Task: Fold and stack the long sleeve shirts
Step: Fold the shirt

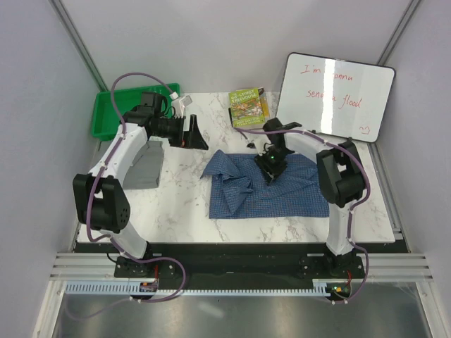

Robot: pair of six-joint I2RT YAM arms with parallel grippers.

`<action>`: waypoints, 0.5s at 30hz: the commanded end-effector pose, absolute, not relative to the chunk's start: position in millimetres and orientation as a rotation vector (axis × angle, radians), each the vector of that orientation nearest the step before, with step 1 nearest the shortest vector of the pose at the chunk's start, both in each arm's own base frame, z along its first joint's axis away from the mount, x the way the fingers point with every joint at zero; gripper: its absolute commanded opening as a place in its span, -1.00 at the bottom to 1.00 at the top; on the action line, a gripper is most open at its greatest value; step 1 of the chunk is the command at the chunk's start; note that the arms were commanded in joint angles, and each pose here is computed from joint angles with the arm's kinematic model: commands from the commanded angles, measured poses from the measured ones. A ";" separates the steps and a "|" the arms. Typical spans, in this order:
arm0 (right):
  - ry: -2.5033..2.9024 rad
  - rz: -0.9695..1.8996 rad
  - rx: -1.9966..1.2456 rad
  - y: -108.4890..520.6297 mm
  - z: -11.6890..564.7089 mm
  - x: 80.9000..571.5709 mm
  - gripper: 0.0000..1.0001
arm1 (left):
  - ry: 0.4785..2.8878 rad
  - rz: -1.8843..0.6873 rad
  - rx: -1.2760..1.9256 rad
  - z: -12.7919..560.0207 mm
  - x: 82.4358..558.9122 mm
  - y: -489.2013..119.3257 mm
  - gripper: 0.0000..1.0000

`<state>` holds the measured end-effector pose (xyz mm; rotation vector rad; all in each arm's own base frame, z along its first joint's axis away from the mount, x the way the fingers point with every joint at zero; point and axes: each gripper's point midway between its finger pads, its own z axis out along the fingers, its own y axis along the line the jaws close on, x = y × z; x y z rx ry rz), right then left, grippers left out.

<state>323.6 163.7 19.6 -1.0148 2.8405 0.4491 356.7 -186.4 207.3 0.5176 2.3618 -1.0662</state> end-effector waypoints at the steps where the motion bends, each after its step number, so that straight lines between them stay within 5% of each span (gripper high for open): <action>1: 2.630 0.419 -1.519 220.7 -4.3 304.3 -0.11 | 2.313 -0.999 0.433 224.1 337.8 -148.1 0.93; 8: 2.055 0.183 -2.180 241.3 19.3 292.4 -0.13 | 2.308 -0.893 0.301 205.3 317.6 -92.7 0.77; 15: 2.146 0.331 -1.674 189.6 138.8 316.6 0.14 | 2.364 -0.808 0.576 167.9 317.3 -117.7 0.35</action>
